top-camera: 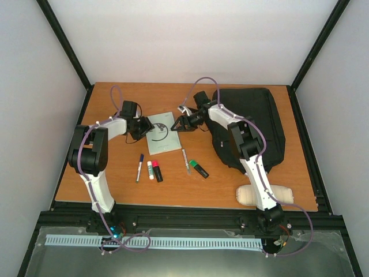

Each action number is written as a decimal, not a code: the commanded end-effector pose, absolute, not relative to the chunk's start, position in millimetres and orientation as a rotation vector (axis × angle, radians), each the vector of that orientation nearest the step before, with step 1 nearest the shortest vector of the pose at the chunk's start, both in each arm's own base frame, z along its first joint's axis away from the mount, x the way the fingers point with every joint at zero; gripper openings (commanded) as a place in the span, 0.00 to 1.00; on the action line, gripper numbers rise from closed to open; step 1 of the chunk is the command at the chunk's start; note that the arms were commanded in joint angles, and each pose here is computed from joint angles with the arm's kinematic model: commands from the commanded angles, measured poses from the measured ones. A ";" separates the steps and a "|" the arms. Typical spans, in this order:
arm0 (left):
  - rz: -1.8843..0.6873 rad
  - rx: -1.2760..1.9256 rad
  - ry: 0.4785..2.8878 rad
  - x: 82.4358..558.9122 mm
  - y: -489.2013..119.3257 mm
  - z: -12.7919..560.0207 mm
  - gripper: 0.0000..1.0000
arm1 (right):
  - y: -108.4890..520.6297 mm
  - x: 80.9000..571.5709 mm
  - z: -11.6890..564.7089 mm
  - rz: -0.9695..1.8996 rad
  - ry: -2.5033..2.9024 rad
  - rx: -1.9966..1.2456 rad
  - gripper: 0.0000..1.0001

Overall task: Pack the student bag
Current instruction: Pick up the book from the center of the board.

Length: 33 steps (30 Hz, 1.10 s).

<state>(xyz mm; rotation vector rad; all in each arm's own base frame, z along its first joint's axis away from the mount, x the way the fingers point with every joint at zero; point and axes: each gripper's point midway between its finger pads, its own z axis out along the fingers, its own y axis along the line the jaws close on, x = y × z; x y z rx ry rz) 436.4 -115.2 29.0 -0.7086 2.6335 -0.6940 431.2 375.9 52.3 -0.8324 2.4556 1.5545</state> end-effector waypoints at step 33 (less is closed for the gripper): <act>-0.579 -0.765 2.776 378.8 -115.9 -6.2 0.71 | 370.4 439.5 103.2 1.171 2.506 -0.737 0.66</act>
